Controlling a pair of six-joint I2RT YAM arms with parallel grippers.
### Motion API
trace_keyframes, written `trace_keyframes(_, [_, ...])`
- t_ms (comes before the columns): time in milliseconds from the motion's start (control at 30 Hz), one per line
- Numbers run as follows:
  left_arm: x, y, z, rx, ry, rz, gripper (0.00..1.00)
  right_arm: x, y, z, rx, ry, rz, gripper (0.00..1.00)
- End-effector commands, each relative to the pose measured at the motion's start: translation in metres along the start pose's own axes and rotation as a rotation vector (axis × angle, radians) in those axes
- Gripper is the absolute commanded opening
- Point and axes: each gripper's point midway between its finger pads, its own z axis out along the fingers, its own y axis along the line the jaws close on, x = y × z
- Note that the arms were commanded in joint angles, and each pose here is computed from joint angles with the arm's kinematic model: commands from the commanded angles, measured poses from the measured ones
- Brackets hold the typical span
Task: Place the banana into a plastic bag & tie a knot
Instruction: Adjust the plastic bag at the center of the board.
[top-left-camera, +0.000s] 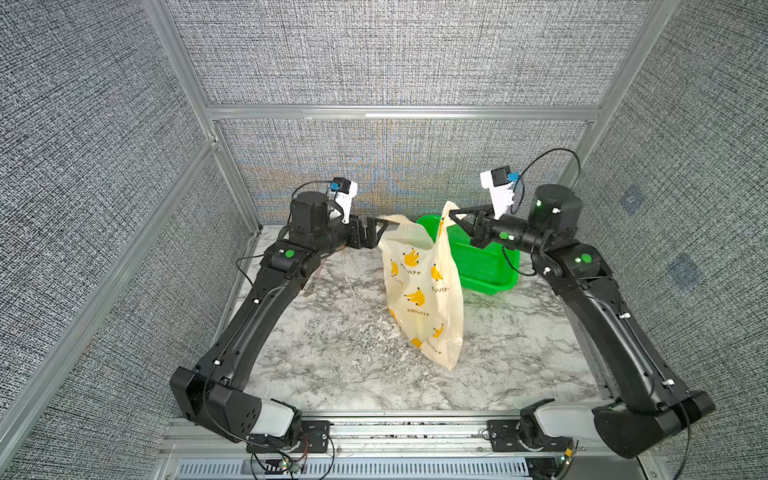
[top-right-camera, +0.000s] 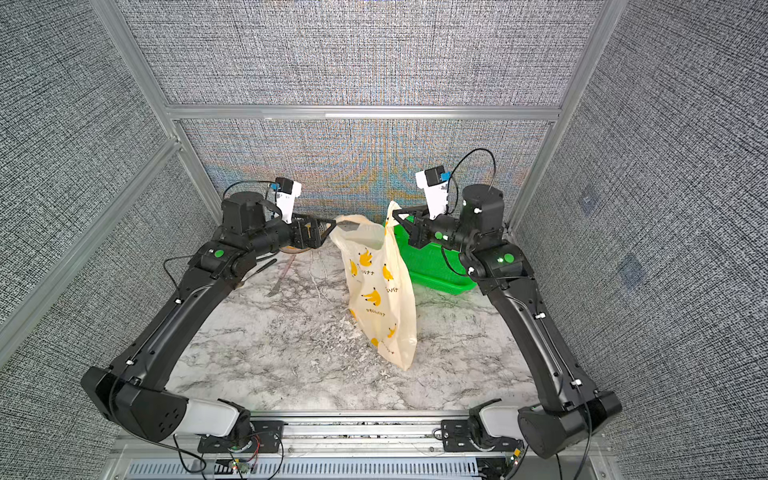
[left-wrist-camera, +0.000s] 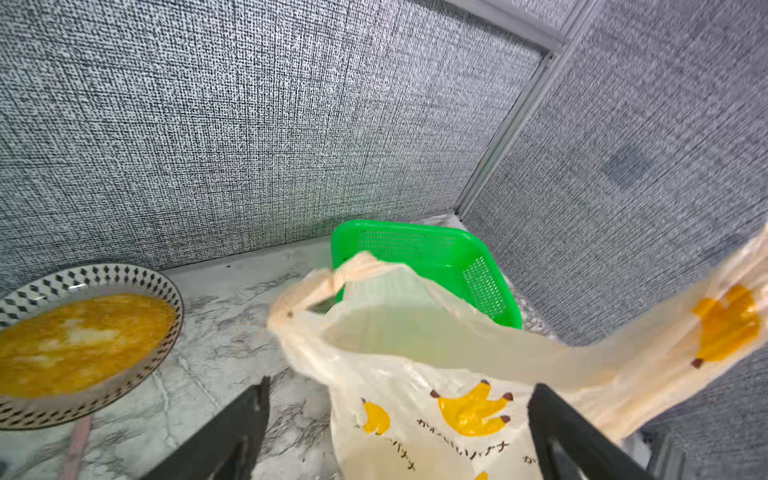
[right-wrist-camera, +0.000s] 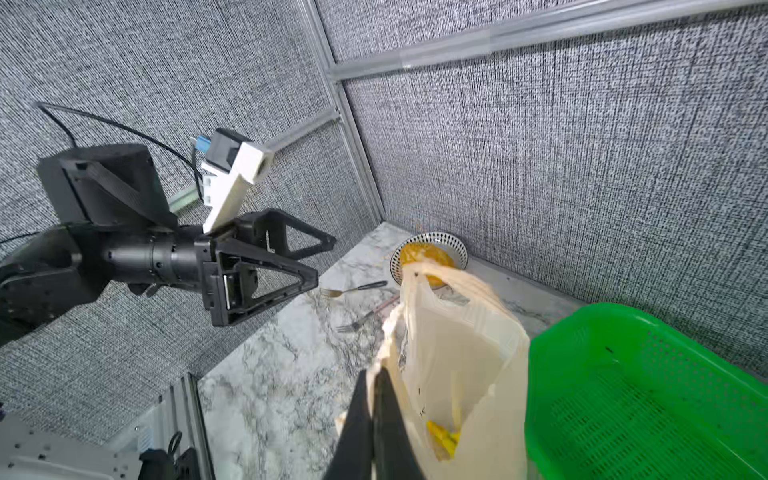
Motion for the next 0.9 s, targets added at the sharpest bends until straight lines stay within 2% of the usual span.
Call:
trace_keyframes(0, [0.008, 0.006, -0.002, -0.063, 0.056, 0.199, 0.99, 0.023, 0.0, -0.002, 0.001, 0.083, -0.022, 0.0])
trace_keyframes(200, [0.011, 0.019, 0.022, -0.234, 0.175, 0.412, 0.99, 0.035, -0.003, -0.003, 0.01, 0.1, -0.019, 0.0])
trace_keyframes(300, [0.013, 0.015, 0.044, -0.24, 0.234, 0.484, 0.99, 0.04, -0.005, -0.002, 0.011, 0.102, -0.011, 0.0])
trace_keyframes(400, [0.023, 0.008, 0.063, -0.189, 0.312, 0.522, 0.98, 0.044, -0.008, 0.0, 0.019, 0.106, -0.003, 0.0])
trace_keyframes(633, [0.053, -0.007, 0.079, -0.043, 0.476, 0.49, 0.91, 0.052, -0.012, 0.001, 0.033, 0.118, 0.001, 0.0])
trace_keyframes(867, [0.05, -0.032, 0.07, 0.057, 0.413, 0.455, 0.89, 0.061, -0.016, 0.001, 0.041, 0.134, 0.002, 0.0])
